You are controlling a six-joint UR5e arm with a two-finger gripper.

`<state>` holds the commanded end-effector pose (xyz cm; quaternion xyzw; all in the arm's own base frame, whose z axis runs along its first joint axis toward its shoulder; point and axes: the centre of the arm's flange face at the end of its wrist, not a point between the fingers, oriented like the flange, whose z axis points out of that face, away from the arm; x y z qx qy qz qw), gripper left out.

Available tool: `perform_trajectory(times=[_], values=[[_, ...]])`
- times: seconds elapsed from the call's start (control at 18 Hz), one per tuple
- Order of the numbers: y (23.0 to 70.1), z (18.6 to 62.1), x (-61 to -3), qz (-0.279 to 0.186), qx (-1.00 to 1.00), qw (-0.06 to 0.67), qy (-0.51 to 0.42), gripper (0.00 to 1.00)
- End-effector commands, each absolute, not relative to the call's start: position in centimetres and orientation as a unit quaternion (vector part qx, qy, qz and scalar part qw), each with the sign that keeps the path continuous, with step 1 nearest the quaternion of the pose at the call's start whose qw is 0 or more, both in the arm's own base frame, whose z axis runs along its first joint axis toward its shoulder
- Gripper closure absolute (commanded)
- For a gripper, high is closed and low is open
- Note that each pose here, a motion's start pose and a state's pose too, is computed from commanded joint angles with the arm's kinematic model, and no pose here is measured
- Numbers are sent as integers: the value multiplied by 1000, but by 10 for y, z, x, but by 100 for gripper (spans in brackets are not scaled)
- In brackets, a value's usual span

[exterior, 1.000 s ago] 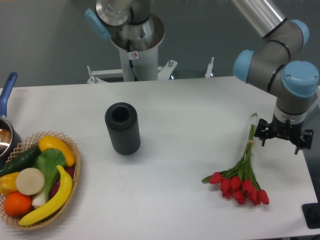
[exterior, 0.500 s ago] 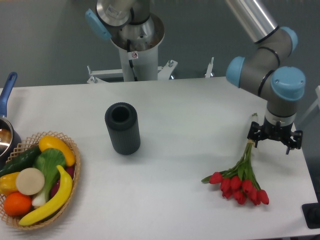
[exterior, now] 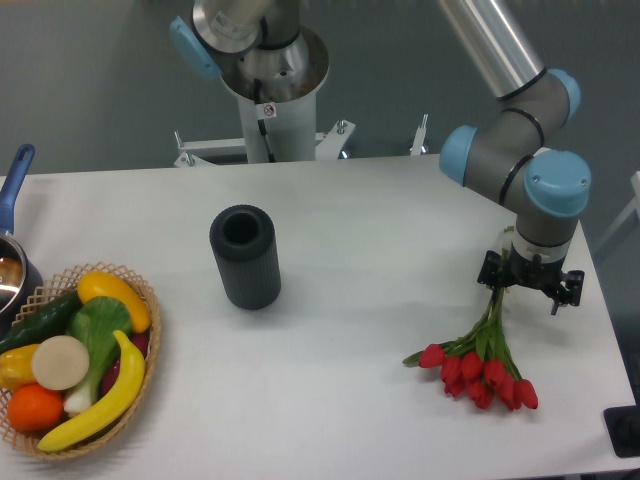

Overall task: Pick up the flowers from the table
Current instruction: 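Close the gripper around the tulip stems just above the blooms, then lift the gripped tulip bunch up off the table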

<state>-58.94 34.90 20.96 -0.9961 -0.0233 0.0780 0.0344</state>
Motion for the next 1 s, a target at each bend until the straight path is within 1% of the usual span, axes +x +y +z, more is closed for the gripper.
perform_trajectory(times=[0.44, 0.5, 0.56, 0.67, 0.72, 0.78, 0.89, 1.0], values=[[361, 190, -576, 57, -998, 27, -16, 0], [366, 187, -573, 55, -998, 27, -22, 11], [368, 187, -573, 55, -997, 28, -39, 40], [371, 188, -575, 55, -996, 35, -55, 92], [372, 186, -575, 55, -996, 36, -57, 100], [374, 180, -576, 53, -996, 35, -66, 100], [379, 185, -580, 56, -993, 44, -95, 100], [381, 191, -580, 53, -992, 58, -100, 100]])
